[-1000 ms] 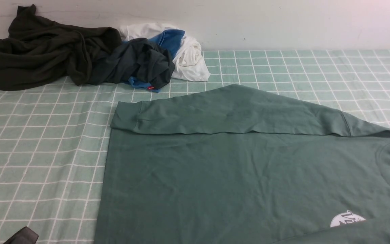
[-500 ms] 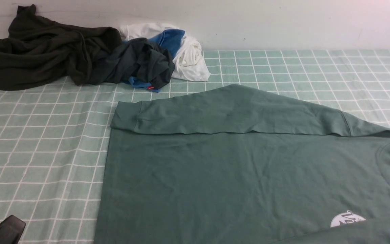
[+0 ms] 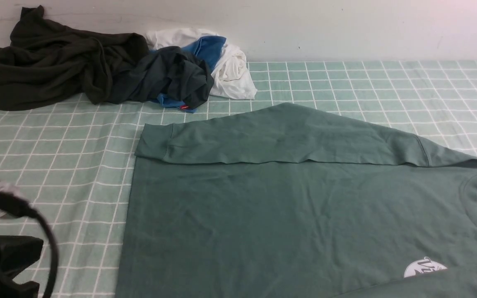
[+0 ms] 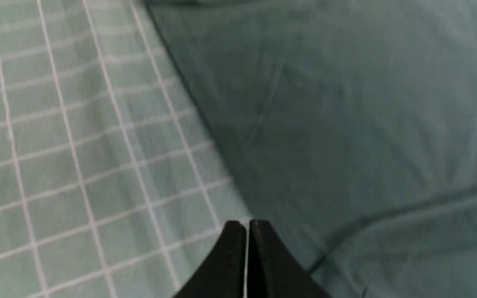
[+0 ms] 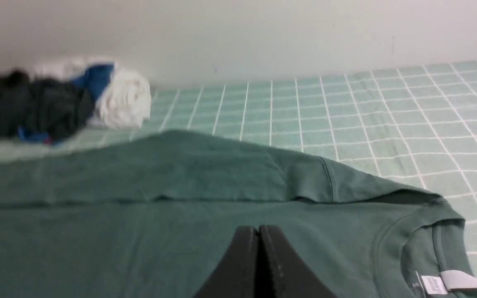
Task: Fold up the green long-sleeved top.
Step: Use the left arm to clamp the cuff closest to it, then use the left arm to drag and place the cuff at the centered position on the left edge of the fabric, then use the left arm to clamp the cuff farthest from it, then use the left arm to drag and drop the cuff onto the cuff closest to the left arm
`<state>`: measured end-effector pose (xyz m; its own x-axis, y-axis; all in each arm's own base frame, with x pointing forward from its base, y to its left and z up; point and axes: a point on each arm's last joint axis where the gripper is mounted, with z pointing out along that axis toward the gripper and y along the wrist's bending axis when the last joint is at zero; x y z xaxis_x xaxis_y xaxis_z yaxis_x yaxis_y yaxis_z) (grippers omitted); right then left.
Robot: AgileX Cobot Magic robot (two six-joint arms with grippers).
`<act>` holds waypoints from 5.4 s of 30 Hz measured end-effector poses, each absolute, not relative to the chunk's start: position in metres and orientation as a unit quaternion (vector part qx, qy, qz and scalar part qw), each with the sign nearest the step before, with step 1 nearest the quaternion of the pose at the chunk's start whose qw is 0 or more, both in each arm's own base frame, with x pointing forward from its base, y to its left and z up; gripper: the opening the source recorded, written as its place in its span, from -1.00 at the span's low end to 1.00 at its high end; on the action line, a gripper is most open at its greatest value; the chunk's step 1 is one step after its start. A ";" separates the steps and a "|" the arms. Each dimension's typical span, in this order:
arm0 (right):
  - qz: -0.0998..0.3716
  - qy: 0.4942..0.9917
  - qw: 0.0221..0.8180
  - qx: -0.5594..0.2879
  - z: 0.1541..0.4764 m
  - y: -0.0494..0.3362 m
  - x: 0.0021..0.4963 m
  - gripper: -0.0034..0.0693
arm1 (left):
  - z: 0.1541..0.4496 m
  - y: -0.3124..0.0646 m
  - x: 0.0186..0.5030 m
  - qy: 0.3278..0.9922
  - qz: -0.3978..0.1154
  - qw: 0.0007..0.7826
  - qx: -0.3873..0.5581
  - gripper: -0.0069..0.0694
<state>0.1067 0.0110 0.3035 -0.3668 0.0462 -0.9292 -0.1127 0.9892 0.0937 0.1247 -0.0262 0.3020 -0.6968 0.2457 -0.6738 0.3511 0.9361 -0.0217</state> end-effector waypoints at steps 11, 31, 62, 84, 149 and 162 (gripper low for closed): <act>0.146 0.935 0.195 -0.259 0.298 0.060 0.140 -0.94 | 0.260 -0.112 0.170 0.895 -0.053 0.106 0.429 -0.51; 0.112 0.927 0.219 -0.282 0.281 0.065 0.145 -0.94 | 0.153 -0.158 0.207 0.895 -0.011 -0.039 0.445 -0.05; -0.003 0.945 0.273 -0.183 0.282 0.044 0.161 -0.94 | 0.255 -0.189 0.359 0.890 0.053 0.086 0.445 -0.77; -0.019 0.938 0.309 -0.157 0.286 0.041 0.168 -0.94 | 0.248 -0.120 0.433 0.965 0.037 0.156 0.209 0.31; -0.011 0.942 0.300 -0.152 0.285 0.042 0.166 -0.94 | 0.161 -0.069 0.482 0.983 -0.032 0.159 0.089 -0.58; -0.011 0.942 0.300 -0.152 0.285 0.042 0.166 -0.94 | 0.220 -0.079 0.466 0.975 -0.045 0.188 0.105 -0.75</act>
<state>0.1663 0.0415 0.2846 -0.7740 -0.2920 -0.5619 -0.2788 0.9538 -0.1117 0.4657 -0.0795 0.2202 -0.9068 0.1885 -0.3770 0.2224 0.9738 -0.0482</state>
